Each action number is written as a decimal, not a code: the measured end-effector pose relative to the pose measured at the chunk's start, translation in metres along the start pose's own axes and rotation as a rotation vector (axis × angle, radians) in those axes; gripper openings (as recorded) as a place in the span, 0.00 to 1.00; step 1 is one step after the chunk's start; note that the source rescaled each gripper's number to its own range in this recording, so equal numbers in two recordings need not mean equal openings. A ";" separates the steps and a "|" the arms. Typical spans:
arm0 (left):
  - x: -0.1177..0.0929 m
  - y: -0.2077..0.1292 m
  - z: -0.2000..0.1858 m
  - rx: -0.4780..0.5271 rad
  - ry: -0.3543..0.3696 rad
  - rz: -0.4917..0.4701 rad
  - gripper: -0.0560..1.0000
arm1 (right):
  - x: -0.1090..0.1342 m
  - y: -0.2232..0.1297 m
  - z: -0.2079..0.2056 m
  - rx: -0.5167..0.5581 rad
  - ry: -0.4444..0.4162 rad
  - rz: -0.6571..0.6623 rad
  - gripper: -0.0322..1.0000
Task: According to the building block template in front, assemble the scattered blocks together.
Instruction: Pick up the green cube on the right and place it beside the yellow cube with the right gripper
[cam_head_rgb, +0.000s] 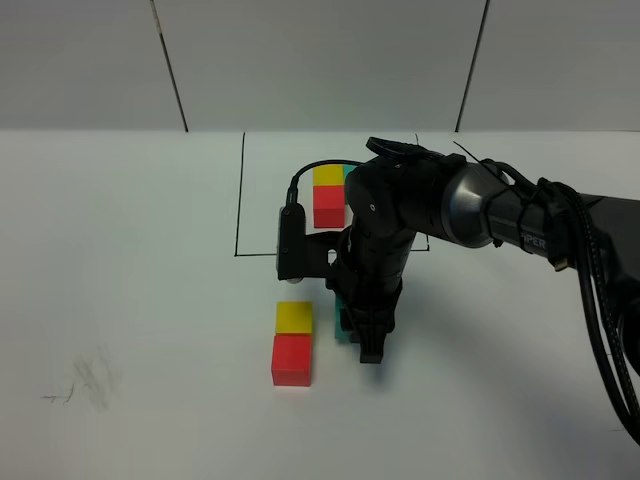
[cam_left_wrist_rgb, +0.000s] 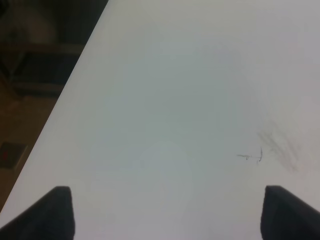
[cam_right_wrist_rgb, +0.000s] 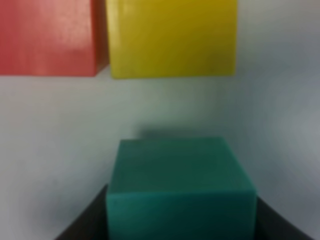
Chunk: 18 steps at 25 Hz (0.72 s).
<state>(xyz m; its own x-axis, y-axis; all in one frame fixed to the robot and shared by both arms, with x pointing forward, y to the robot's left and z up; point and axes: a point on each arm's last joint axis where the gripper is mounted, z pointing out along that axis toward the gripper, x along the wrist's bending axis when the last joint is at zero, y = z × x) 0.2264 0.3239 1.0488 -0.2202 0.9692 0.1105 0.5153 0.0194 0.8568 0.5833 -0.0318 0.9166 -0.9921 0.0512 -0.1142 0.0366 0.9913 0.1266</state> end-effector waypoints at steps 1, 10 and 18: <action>0.000 0.000 0.000 0.000 0.000 0.000 0.83 | 0.000 0.000 0.002 -0.001 -0.001 0.000 0.48; 0.000 0.000 0.000 0.000 0.000 0.001 0.83 | -0.002 0.004 0.002 -0.030 -0.028 0.002 0.48; 0.000 0.000 0.000 0.000 0.000 0.001 0.83 | 0.002 0.010 0.005 -0.037 -0.028 -0.011 0.48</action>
<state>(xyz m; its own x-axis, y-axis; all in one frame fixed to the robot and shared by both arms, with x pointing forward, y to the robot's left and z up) 0.2264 0.3239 1.0488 -0.2198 0.9692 0.1113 0.5155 0.0185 0.8567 0.5821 -0.0215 0.9122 -0.9886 0.0444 -0.1437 0.0208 0.9866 0.1619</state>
